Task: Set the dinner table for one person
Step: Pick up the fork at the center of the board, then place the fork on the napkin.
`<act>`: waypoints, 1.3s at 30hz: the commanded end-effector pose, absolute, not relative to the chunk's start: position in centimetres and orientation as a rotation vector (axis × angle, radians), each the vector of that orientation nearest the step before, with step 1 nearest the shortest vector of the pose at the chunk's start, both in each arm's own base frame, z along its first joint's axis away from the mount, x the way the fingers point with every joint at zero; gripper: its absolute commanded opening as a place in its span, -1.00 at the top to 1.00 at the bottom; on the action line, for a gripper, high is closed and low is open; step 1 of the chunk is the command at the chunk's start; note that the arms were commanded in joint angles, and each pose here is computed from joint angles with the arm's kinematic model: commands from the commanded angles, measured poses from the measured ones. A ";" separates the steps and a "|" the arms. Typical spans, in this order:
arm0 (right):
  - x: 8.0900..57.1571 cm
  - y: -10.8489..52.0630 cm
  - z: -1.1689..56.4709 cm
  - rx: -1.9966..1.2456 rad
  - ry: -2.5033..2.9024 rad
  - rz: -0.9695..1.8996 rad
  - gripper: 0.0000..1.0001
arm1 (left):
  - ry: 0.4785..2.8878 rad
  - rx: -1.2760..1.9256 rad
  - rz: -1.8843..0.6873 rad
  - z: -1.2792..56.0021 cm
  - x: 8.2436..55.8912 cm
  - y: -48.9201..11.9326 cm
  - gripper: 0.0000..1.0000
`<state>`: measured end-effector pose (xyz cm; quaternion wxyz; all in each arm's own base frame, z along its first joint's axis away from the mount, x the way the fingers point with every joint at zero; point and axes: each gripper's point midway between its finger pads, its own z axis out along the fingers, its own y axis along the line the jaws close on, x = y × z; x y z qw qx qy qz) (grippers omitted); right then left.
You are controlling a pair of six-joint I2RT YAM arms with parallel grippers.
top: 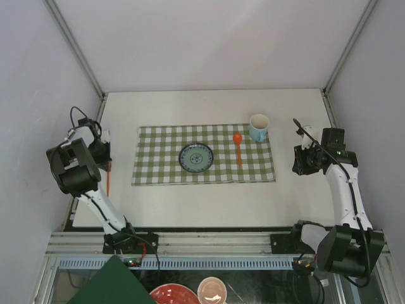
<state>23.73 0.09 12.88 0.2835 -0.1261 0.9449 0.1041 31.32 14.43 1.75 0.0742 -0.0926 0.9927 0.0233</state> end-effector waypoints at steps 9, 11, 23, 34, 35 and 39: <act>24.4 0.2 13.9 -0.346 2.484 0.285 0.45 | 2.816 -0.220 0.043 7.2 35.3 9.9 1.00; 24.4 0.3 14.0 -0.346 2.480 0.287 0.45 | 2.793 -0.211 0.014 8.5 36.3 8.3 1.00; 24.3 0.3 14.2 -0.350 2.469 0.289 0.44 | 2.808 -0.079 -0.120 10.4 41.2 -2.6 0.99; 24.1 0.3 14.4 -0.352 2.460 0.296 0.44 | 2.863 -0.022 -0.148 6.9 43.0 -7.3 1.00; 24.1 0.3 14.4 -0.352 2.459 0.295 0.44 | 2.863 -0.028 -0.148 6.7 43.1 -7.4 1.00; 24.1 0.2 14.4 -0.347 2.457 0.293 0.44 | 2.870 -0.061 -0.159 6.0 42.7 -7.6 0.99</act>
